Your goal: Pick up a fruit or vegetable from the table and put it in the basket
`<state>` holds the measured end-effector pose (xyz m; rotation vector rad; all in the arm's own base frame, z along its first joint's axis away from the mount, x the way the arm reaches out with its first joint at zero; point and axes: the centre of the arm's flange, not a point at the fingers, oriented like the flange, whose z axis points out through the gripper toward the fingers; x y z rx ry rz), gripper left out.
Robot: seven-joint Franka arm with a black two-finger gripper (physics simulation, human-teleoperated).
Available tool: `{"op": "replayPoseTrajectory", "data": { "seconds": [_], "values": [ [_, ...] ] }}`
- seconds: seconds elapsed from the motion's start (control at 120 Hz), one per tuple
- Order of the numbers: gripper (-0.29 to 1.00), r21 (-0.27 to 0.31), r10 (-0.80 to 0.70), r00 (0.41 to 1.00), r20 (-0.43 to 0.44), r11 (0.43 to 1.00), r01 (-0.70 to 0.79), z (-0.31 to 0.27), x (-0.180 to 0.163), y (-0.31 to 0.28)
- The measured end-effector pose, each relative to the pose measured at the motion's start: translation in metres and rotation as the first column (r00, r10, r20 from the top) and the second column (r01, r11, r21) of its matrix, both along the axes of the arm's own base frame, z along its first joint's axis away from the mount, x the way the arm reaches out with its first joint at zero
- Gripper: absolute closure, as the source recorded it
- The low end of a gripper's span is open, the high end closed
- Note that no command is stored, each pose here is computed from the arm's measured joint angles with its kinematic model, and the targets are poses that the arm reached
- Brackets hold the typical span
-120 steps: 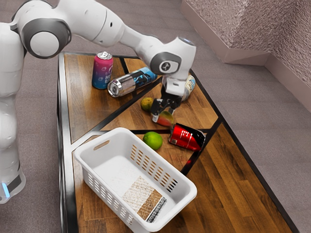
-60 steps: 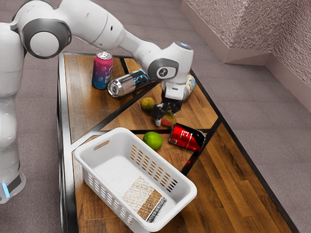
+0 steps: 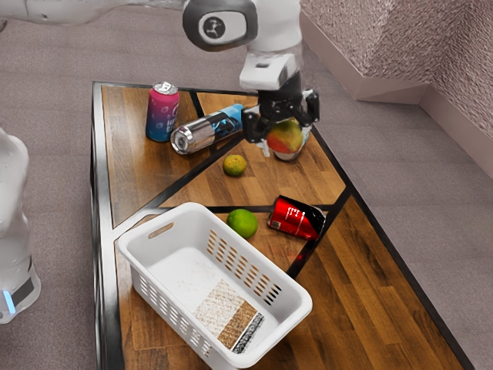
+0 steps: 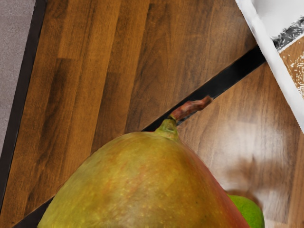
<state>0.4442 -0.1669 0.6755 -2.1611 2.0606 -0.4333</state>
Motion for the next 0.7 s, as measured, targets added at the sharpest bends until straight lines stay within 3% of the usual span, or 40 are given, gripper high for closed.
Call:
{"op": "replayPoseTrajectory", "data": {
  "seconds": [0.142,0.292,0.7],
  "values": [
    [0.29,0.043,-0.068,0.992,-0.107,0.996,0.073,-0.035,-0.06,-0.031],
    [0.31,0.084,-0.113,0.973,-0.201,0.988,0.132,-0.075,-0.09,-0.061],
    [0.3,0.097,-0.069,0.955,-0.287,0.99,0.101,-0.147,-0.069,-0.085]
  ]
}}
